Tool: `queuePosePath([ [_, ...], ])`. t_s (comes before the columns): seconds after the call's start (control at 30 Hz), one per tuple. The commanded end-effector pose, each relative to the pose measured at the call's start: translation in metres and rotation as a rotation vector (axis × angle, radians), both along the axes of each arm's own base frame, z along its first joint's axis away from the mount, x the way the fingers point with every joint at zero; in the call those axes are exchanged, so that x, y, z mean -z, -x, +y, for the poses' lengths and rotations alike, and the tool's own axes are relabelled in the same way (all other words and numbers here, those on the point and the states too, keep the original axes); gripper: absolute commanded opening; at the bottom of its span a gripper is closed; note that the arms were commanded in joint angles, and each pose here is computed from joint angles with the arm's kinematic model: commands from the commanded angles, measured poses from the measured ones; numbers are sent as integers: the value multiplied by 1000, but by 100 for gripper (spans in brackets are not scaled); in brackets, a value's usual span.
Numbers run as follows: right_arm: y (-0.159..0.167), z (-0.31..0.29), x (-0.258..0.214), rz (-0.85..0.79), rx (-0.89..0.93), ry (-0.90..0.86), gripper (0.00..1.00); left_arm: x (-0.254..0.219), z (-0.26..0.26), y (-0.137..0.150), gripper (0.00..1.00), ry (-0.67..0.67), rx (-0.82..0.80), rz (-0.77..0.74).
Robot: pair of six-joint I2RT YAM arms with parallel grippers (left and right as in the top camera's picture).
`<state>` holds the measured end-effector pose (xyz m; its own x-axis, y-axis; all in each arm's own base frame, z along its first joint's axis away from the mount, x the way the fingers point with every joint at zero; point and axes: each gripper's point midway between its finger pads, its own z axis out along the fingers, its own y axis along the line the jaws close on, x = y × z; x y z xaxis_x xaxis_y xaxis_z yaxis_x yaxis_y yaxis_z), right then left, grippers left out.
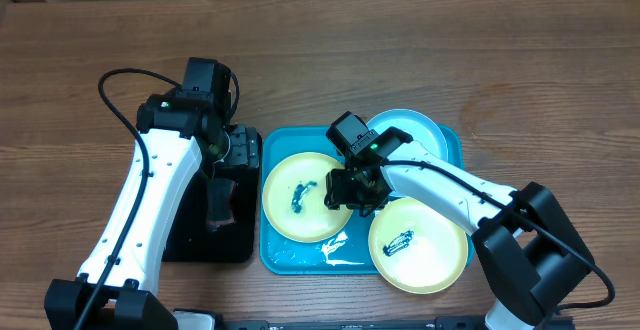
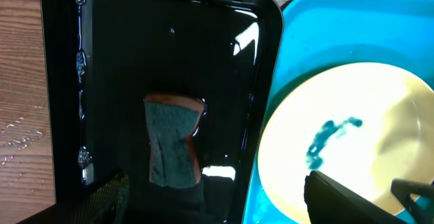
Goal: Clean dirty plates on tray and stack at the side
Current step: 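Move right gripper to the left yellow plate rim and grasp it, then lower left gripper into black tray and grasp the scrub sponge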
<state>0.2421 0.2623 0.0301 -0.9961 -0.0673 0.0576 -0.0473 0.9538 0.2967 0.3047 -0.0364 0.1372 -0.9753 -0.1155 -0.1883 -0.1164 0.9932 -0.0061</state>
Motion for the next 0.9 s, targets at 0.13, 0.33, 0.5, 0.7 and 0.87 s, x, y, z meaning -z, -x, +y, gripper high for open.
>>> queuePosePath([
  [0.13,-4,-7,17,-19,90,27,59,1,1,3,80,-10,3,7],
  [0.33,0,-10,28,-15,121,21,40,1,0,3,74,-6,4,7],
  [0.5,-4,-7,27,-25,137,8,12,2,-2,4,67,7,7,13],
  [0.7,-4,-7,28,-27,138,10,4,3,-1,11,66,3,7,43],
  [0.87,-4,-8,28,-25,138,12,4,5,4,19,19,-15,-22,73],
])
